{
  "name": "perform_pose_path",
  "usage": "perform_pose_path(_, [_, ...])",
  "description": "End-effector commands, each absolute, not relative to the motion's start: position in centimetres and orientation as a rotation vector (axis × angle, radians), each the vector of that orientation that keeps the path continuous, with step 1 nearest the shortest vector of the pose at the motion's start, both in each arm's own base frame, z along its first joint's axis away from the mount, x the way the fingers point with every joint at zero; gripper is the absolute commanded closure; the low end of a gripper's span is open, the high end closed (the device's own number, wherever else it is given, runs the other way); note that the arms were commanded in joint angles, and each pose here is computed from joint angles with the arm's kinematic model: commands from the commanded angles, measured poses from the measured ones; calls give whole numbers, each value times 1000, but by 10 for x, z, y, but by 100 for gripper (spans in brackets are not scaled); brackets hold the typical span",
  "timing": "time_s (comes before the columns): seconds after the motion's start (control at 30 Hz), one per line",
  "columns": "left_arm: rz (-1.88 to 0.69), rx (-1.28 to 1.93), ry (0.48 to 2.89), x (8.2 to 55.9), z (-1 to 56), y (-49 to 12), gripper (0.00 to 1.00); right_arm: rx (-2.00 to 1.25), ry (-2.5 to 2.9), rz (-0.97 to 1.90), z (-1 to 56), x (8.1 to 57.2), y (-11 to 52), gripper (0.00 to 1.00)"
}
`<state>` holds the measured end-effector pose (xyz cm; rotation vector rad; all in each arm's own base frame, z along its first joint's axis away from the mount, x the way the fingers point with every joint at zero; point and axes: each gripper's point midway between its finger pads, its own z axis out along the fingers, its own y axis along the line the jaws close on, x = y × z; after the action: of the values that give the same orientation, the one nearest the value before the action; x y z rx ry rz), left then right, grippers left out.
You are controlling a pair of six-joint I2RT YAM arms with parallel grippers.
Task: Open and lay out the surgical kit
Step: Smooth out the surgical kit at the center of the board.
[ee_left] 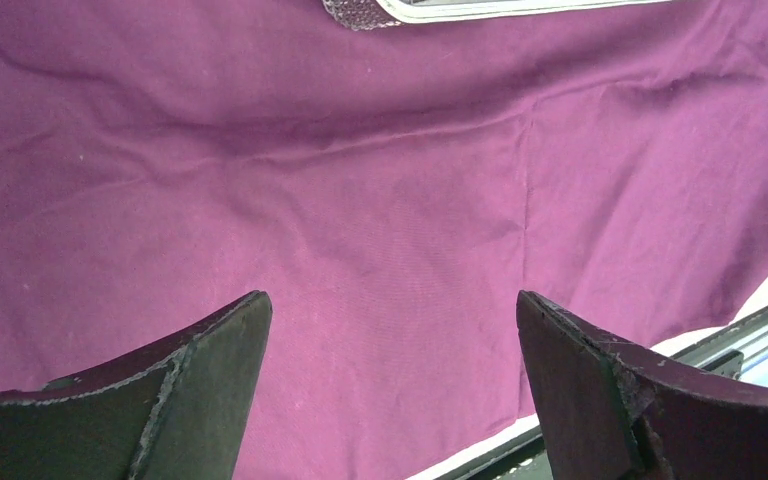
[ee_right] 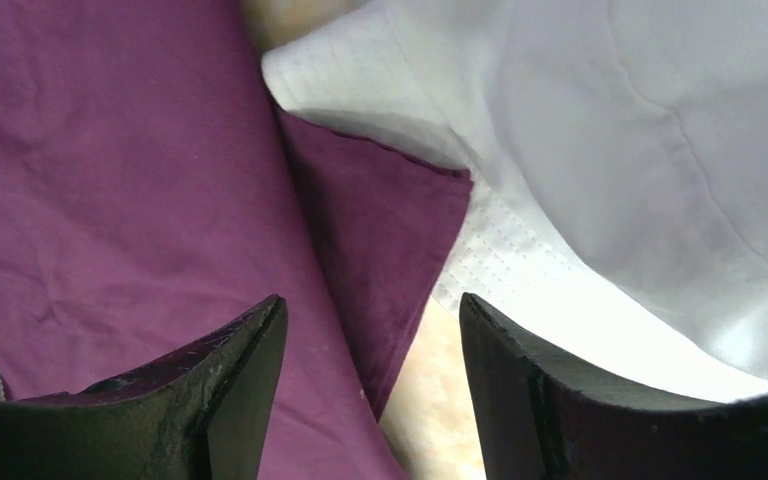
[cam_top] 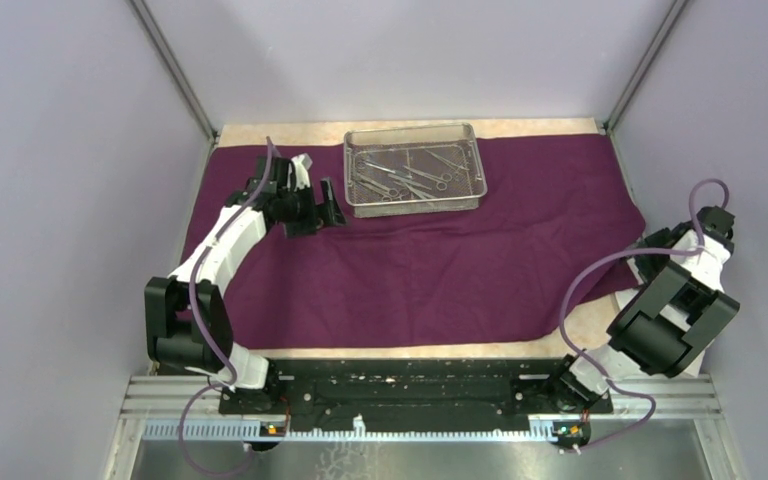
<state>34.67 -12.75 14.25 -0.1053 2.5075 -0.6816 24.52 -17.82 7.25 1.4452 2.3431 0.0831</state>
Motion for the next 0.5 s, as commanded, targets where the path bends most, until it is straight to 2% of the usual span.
perform_pose_path(0.0, [-646, -53, 2465, 358, 159, -127, 1, 1391, 2268, 95, 76, 260, -191, 35])
perform_pose_path(0.13, [-635, -53, 2473, 358, 156, -126, 1, 1394, 2293, 115, 61, 261, -192, 35])
perform_pose_path(0.3, [-612, -54, 2477, 360, 153, -124, 1, 1417, 2298, 105, 54, 260, -196, 44])
perform_pose_path(0.47, [-600, -53, 2487, 360, 150, -122, 1, 1481, 2282, 120, 40, 252, -200, 45])
